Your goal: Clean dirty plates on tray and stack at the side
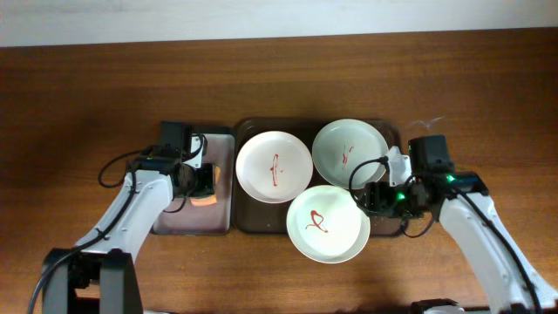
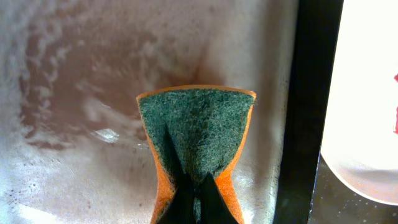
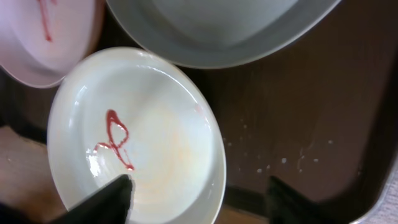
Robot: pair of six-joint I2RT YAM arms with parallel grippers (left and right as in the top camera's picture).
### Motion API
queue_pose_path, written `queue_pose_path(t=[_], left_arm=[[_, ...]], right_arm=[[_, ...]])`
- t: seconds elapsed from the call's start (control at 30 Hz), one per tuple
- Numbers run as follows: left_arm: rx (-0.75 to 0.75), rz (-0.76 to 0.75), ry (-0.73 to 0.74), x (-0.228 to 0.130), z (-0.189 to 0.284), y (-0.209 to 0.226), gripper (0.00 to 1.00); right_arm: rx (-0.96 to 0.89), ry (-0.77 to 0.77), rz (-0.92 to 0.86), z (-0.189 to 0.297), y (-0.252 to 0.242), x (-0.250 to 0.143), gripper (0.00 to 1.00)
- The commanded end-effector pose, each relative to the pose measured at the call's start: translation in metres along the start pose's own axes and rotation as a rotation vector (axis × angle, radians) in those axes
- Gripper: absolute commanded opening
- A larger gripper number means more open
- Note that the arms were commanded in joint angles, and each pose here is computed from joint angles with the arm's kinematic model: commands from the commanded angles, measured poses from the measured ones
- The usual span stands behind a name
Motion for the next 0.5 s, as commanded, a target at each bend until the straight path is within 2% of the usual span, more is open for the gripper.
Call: queue_pose_path(t=[0.0,0.13,0.17,0.2,0.27,0.33,0.4,0.47], left_arm=[[-0.016,0.042,0.025,-0.009,-0.005,-0.002,0.00],[-0.017,0.042,0.025,-0.009,-0.005,-0.002,0.00],[-0.021,0.042,0.026,-0.009,-0.005,-0.003,0.00],[-0.033,0.042,0.025,-0.009,-0.005,-0.004,0.00],[-0.039,0.042,0.021,-0.008,-0.005,-0.005,0.00],[-0.040,0.041,0.018,-0.007,-0.004,-0.006,0.00],[-0.040,0.039,0.002,-0.004,0.001,-0.006,0.00],[-0.040,0.035,-0.033,0.002,0.010,-0.007,0.00]], right_arm=[[-0.011,0.101,-0.034,-0.022,-0.006,-0.005,0.55],[-0.037,0.217,-0.081,-0.051,-0.019,-0.014,0.39],[-0.038,0.224,-0.084,-0.053,-0.020,-0.015,0.36],[-0.037,0.234,-0.088,-0.056,-0.021,-0.016,0.28],[-0.032,0.226,-0.085,-0.057,-0.020,-0.014,0.25],[-0.030,0.218,-0.083,-0.057,-0.020,-0.012,0.12],[-0.030,0.213,-0.084,-0.057,-0.020,-0.011,0.05],[-0.028,0.205,-0.080,-0.058,-0.020,-0.009,0.04]])
Point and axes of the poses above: each gripper's point midway between its finger pads, its own z axis back along the fingers, its own y axis along the line the jaws close on, x = y × z, the point moved 2 cm from there along z, back along the fingers, and after that the axes turned 7 degrees about -z, right-handed, at the moved point
